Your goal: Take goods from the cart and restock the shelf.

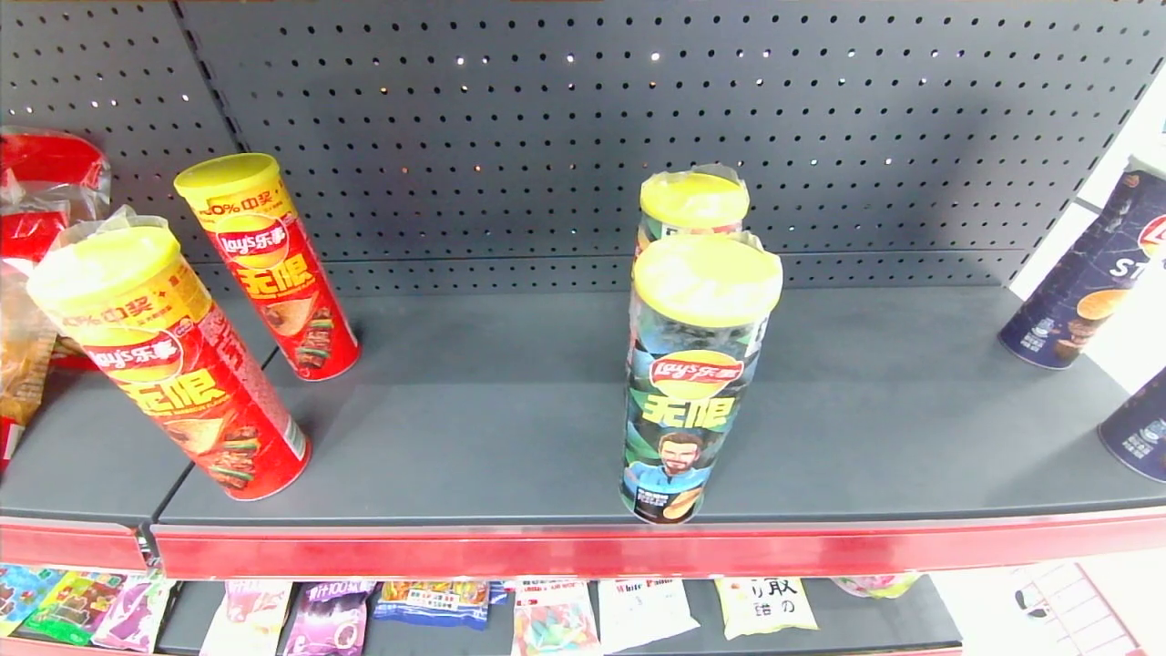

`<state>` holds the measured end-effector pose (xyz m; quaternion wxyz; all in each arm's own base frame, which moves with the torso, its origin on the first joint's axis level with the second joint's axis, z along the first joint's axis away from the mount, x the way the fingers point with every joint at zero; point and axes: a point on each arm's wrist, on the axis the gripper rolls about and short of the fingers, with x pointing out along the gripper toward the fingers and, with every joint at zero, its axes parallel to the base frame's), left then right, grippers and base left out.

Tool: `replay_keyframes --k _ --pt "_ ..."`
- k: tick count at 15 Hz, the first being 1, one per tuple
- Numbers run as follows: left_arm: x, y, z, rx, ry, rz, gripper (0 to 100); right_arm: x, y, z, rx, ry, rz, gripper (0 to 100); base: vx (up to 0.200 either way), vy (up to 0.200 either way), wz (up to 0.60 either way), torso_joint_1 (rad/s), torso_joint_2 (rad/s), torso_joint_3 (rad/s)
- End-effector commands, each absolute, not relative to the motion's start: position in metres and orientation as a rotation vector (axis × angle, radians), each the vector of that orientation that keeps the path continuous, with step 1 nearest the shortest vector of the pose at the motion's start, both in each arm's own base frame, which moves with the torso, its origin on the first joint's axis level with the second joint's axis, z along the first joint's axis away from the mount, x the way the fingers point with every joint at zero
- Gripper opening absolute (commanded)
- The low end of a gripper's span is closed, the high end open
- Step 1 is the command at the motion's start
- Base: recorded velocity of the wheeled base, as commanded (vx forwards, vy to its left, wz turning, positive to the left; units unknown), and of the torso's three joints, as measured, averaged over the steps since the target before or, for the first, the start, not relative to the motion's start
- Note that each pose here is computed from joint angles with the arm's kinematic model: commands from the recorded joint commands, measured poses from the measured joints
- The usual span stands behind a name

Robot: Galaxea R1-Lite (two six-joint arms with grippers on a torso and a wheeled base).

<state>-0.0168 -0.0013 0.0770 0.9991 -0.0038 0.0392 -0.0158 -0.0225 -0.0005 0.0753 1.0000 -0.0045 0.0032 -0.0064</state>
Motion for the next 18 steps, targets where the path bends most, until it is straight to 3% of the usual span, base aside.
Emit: replay_keyframes --k 1,2,4,11,15,18 --pt "-0.0191 -0.0009 0.0765 -0.006 0.049 -0.058 100 -0.0226 -0.0005 0.0752 -0.009 0.006 -0.012 100 0.000 0.000 0.00 0.000 0.00 0.000" --pt "-0.0225 -0.0011 0.0756 -0.005 0.005 -0.046 100 -0.0226 -0.0005 0.0752 -0.009 0.006 -0.012 100 0.000 0.000 0.00 0.000 0.00 0.000" --pt "-0.0228 0.0004 0.0755 -0.008 0.000 0.021 100 -0.0226 -0.0005 0.0752 -0.009 0.006 -0.012 100 0.000 0.000 0.00 0.000 0.00 0.000" --pt "-0.0228 0.0005 0.0755 -0.005 0.000 0.025 100 -0.0226 -0.0005 0.0752 -0.009 0.006 -0.012 100 0.000 0.000 0.00 0.000 0.00 0.000" --pt "-0.0228 0.0004 0.0755 -0.005 0.000 0.025 100 -0.0226 -0.0005 0.0752 -0.009 0.006 -0.012 100 -0.200 0.000 0.00 0.010 0.00 0.001" --pt "-0.0228 0.0004 0.0755 -0.005 0.000 0.023 100 -0.0226 -0.0005 0.0752 -0.009 0.006 -0.012 100 0.000 0.000 0.00 0.000 0.00 0.000"
